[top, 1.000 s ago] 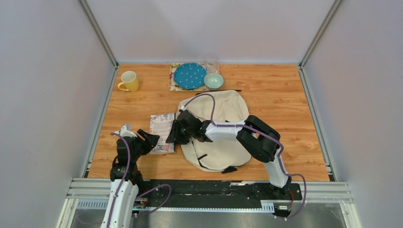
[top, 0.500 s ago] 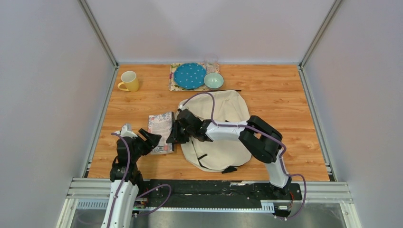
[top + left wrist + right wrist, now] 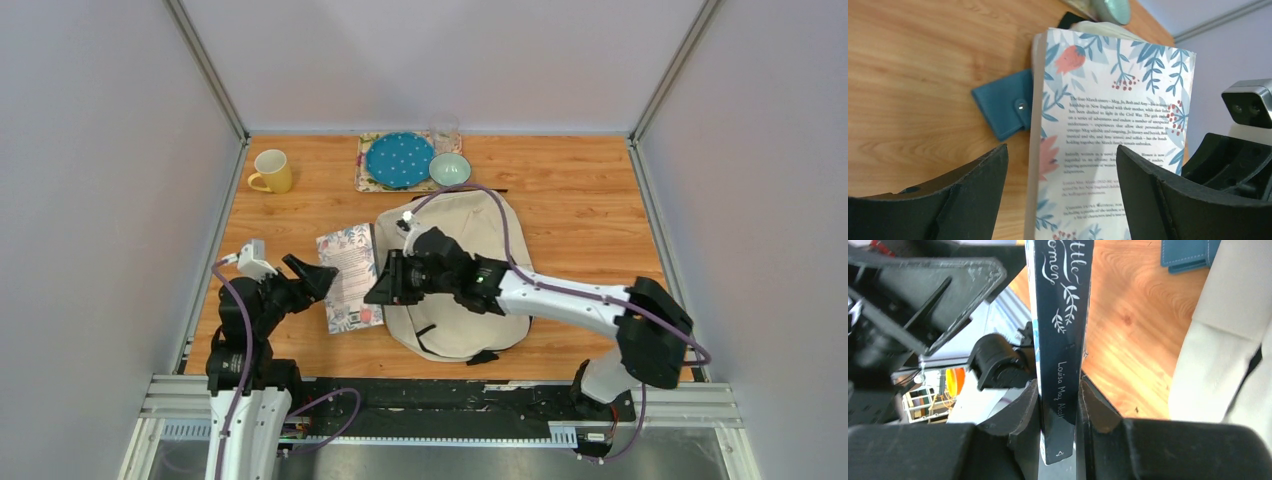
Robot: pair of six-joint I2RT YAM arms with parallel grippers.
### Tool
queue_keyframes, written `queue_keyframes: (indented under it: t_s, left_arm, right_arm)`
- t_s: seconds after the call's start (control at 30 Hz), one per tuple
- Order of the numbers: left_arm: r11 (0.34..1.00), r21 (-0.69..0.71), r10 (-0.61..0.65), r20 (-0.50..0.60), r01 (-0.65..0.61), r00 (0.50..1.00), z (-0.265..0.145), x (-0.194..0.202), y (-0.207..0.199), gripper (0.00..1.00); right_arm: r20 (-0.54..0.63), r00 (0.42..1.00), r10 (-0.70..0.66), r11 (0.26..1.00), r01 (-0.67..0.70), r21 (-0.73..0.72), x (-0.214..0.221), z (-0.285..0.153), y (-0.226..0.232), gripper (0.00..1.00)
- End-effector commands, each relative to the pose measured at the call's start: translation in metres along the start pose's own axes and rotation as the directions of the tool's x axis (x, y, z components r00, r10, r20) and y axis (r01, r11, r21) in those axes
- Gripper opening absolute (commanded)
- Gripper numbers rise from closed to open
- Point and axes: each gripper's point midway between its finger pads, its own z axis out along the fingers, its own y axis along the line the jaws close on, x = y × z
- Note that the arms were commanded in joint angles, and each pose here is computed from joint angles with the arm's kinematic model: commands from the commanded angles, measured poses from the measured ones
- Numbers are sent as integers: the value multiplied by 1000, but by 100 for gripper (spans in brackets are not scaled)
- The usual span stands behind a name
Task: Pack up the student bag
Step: Pick up the book from the center of the board.
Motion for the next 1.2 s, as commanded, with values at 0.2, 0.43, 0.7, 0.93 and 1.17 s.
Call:
queue_keyframes:
  t_s: [0.2, 0.43, 0.7, 0.93, 1.17]
  left_arm:
    - [800, 596, -14, -96, 69, 995, -24, -15, -122, 86]
    - [607, 791, -32, -71, 76, 997, -51, -27, -157, 86]
    - [559, 829, -12, -2, 8, 1000, -74, -38, -174, 86]
    - [596, 803, 31, -64, 33, 997, -61, -29, -167, 86]
    - [643, 766, 73, -76, 11, 994, -41, -19, -167, 86]
  right_arm:
    - [282, 959, -39, 965, 109, -237, -34, -144, 68, 0]
    - [318, 948, -10, 954, 104, -280, -30, -183, 70, 0]
    - [354, 935, 38, 972, 48, -230, -35, -189, 48, 0]
    - [338, 940, 38, 959, 61, -278, -36, -192, 63, 0]
    - [306, 950, 61, 939, 49, -340, -31, -191, 73, 0]
